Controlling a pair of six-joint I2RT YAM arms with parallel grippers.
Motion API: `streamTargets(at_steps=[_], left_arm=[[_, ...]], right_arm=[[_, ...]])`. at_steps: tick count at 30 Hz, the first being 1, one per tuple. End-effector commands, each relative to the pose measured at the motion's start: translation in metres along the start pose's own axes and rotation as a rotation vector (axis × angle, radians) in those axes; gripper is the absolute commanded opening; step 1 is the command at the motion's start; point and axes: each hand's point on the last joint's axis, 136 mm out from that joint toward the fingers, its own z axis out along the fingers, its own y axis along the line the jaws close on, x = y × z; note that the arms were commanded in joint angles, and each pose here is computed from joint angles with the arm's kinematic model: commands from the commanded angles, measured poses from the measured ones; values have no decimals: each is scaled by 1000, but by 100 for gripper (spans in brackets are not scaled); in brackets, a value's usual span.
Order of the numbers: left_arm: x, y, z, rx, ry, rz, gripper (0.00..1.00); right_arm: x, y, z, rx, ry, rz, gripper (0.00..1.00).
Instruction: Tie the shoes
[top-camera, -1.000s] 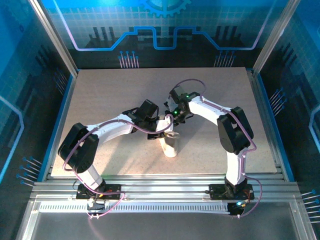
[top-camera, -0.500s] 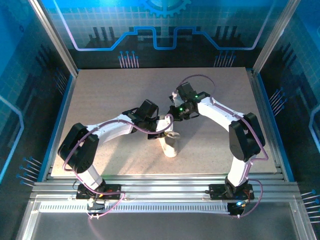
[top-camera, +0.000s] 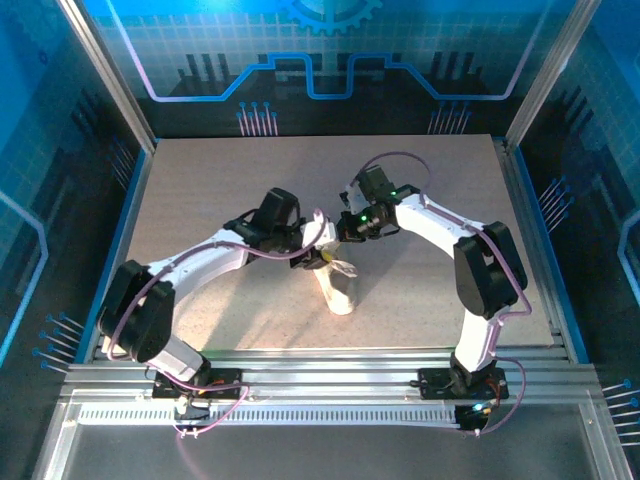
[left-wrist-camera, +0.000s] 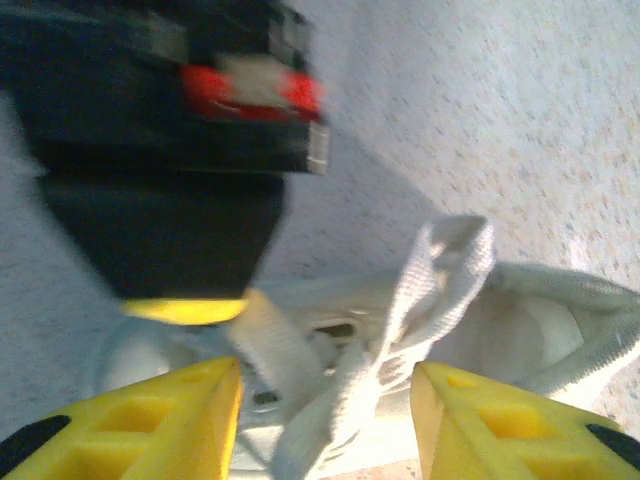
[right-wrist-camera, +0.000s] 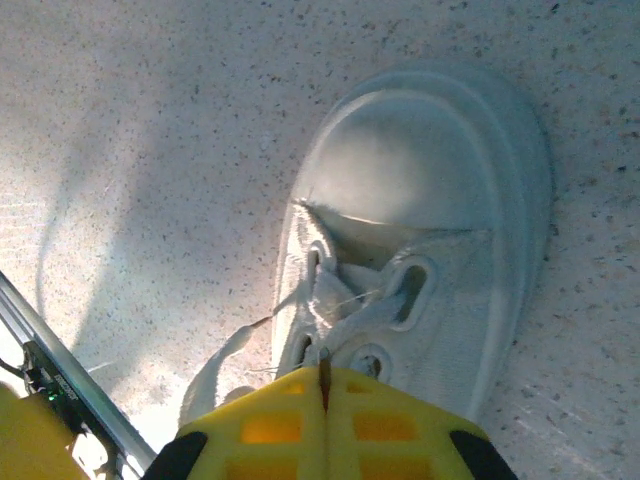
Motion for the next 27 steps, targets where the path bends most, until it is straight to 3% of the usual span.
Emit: streamTargets(at_steps=[1,3,8,11,17,27], left_arm=[[-19,11,-25,-24,-116,-80,51],[-9,13,-31,-39,-114,-107,50],[23,-8,-20,-8,-60,-124,35],[36,-20,-4,-12,-14,-67,33],[51,-9,19,-83,22,-27,41],[54,4,27,-123,39,-11,47]], right_arm=[[-3,-5,2,-20,15,-10,0],[-4,-7,3,-18,20,-12,0],[-8,-10,5,-32,30,-10,0],[-9,-10,7,-39,35,-11,0],[-9,-15,12,-24,51,-17,0],[-11,-17,13,-14,57,-23,0]])
